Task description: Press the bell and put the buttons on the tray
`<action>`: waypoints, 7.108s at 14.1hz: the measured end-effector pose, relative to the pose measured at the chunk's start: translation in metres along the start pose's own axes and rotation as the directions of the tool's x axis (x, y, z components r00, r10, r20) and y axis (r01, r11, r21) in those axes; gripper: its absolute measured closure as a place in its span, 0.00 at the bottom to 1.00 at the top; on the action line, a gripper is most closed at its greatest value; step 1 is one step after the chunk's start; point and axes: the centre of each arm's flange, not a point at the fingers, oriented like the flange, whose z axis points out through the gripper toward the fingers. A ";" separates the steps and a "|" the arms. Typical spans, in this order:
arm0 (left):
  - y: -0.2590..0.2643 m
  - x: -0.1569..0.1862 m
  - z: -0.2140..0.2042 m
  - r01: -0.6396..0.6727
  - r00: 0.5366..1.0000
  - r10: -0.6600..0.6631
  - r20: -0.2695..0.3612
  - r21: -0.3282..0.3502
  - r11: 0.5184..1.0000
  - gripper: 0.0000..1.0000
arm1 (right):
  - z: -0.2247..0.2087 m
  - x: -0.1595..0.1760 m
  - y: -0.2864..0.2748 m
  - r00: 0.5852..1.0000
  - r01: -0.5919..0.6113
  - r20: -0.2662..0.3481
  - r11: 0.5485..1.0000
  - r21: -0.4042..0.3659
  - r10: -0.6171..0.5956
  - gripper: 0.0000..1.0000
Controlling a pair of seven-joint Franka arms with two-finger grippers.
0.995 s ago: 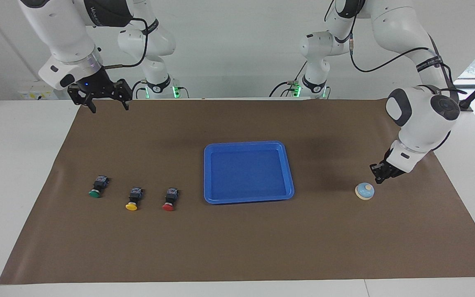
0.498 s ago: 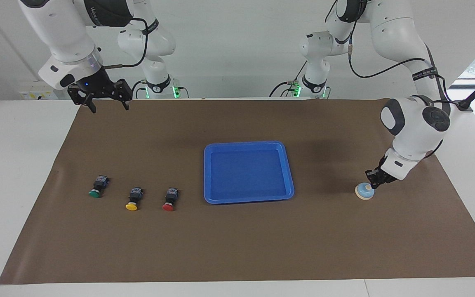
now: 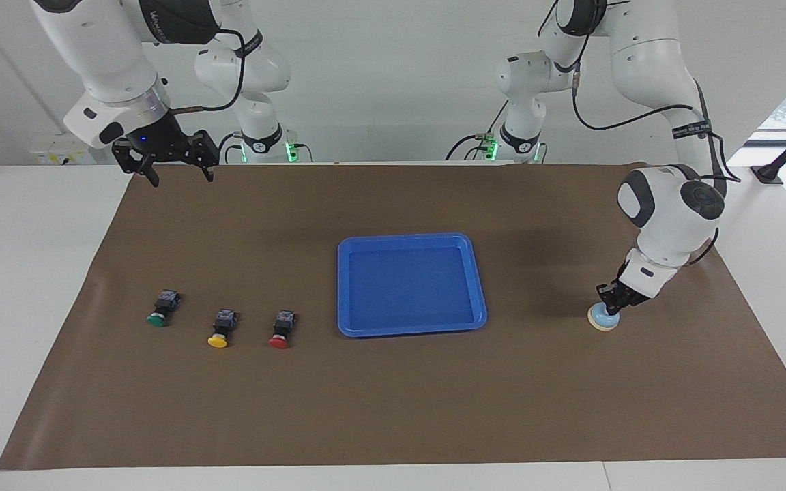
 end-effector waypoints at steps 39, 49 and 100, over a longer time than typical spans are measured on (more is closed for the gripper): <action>0.041 -0.073 -0.277 -0.026 0.995 0.024 0.095 0.016 1.000 0.00 | 0.000 0.000 0.000 1.000 0.000 0.000 1.000 0.000 0.000 0.00; 0.050 -0.078 -0.275 -0.041 0.991 0.039 0.131 0.011 0.999 0.00 | 0.000 0.000 0.000 1.000 0.000 0.000 1.000 0.000 0.000 0.00; 0.043 -0.079 -0.274 0.006 0.990 -0.008 0.140 0.012 1.000 0.00 | 0.308 0.158 -0.121 0.924 -0.348 -0.154 0.936 0.045 0.351 0.04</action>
